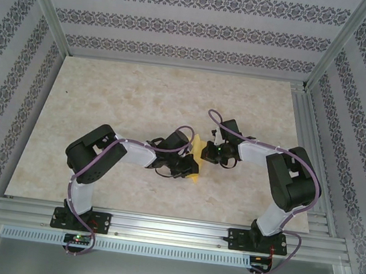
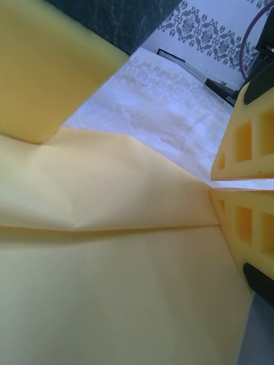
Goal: Fold a paper plane with a square sheet of paper (fold left side to right side)
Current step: Fourth fold the wing at the center of the table.
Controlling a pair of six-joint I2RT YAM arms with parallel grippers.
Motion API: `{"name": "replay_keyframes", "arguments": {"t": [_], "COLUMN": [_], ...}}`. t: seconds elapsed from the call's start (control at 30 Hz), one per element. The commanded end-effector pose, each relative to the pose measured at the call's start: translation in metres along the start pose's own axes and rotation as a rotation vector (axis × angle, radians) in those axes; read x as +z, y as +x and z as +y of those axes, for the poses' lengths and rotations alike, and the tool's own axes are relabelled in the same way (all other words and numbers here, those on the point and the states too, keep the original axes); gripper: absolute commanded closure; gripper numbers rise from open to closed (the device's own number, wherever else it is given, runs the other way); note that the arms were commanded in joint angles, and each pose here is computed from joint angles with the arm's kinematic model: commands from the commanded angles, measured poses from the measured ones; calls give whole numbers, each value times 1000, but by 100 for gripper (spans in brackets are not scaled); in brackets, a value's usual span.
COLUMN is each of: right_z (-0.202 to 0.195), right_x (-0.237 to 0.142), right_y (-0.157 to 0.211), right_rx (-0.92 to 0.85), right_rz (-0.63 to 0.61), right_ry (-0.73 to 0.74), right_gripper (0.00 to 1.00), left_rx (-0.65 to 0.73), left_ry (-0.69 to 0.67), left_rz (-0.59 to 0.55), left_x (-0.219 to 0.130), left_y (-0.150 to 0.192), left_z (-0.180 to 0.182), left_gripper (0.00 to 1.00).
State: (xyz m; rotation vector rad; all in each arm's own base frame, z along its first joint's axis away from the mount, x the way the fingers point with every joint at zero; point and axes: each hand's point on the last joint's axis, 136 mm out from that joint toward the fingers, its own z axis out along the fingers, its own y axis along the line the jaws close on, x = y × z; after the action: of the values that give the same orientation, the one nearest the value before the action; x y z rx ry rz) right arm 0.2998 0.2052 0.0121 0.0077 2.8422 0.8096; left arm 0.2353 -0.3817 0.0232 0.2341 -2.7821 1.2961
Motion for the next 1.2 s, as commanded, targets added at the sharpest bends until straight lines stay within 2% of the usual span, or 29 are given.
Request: {"name": "replay_keyframes", "arguments": {"t": [0.0, 0.53, 1.17], "right_z": [-21, -22, -19], "right_x": [12, 14, 14], "right_y": [14, 15, 14], "right_rx": [10, 13, 8], "right_rz": [40, 51, 48], "right_ry": [87, 90, 83], "right_gripper": [99, 99, 98], "left_rx": [-3, 22, -8], "left_ry": [14, 21, -45], "left_rz": [-7, -6, 17], "left_x": [6, 5, 18], "left_y": [-6, -10, -6], "left_z": [-2, -14, 11], "left_gripper": [86, 85, 86]}}
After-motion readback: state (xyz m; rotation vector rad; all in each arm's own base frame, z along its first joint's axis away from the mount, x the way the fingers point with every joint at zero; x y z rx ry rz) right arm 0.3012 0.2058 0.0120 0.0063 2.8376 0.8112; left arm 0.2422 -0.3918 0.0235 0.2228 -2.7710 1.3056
